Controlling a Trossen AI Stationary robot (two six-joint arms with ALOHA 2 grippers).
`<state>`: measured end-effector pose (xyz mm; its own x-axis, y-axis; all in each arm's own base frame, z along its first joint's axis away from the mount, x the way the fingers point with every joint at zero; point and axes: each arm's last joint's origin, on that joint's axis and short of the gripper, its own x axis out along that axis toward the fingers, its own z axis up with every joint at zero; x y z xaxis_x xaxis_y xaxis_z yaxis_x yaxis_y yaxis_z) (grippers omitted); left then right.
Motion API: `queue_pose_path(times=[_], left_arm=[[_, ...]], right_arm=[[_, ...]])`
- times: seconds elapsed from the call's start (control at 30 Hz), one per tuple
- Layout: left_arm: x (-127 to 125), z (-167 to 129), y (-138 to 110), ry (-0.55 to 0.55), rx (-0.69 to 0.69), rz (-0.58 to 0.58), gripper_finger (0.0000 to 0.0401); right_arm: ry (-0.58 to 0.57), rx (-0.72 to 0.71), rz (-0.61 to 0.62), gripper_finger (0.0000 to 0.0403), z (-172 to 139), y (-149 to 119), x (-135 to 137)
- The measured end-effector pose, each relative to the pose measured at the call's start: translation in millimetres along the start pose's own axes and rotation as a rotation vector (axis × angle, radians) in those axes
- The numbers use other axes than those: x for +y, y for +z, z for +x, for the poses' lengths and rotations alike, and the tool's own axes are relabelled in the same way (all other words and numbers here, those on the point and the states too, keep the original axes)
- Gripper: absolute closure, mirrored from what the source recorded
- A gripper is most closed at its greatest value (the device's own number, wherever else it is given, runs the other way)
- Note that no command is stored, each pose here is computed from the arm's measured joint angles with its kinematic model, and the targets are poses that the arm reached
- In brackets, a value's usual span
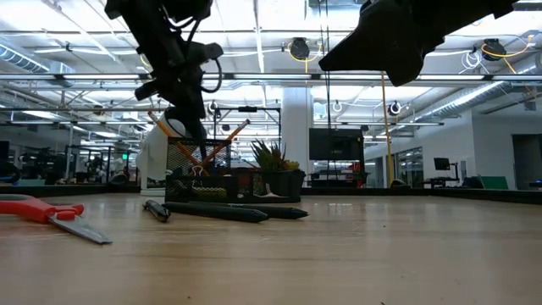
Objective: Pick and place office supplies into organizer
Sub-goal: Put the black pen into the black desk organizer
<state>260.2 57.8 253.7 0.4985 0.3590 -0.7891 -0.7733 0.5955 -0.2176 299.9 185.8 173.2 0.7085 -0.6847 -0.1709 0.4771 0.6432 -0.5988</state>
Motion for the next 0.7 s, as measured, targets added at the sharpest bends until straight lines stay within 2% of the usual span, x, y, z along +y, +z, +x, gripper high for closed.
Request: queue_pose_path(times=[0.2, 0.37, 0.5, 0.7], left_arm=[[-3, 3, -1, -0.001, -0.002, 0.037, 0.0344], [-3, 3, -1, 0.009, -0.01, 0.056, 0.0278], [-4, 3, -2, -0.027, 0.012, 0.065, 0.0225], [-10, -13, 3, -0.091, -0.088, 0.07, 0.0187]], right_arm=[[0.0, 0.001, 0.007, 0.0287, 0, 0, 0], [0.0, 0.001, 0.008, 0.0287, 0, 0, 0], [0.0, 0.001, 0.008, 0.0287, 0, 0, 0], [0.031, 0.01, 0.091, 0.0287, 2, -6, 1]])
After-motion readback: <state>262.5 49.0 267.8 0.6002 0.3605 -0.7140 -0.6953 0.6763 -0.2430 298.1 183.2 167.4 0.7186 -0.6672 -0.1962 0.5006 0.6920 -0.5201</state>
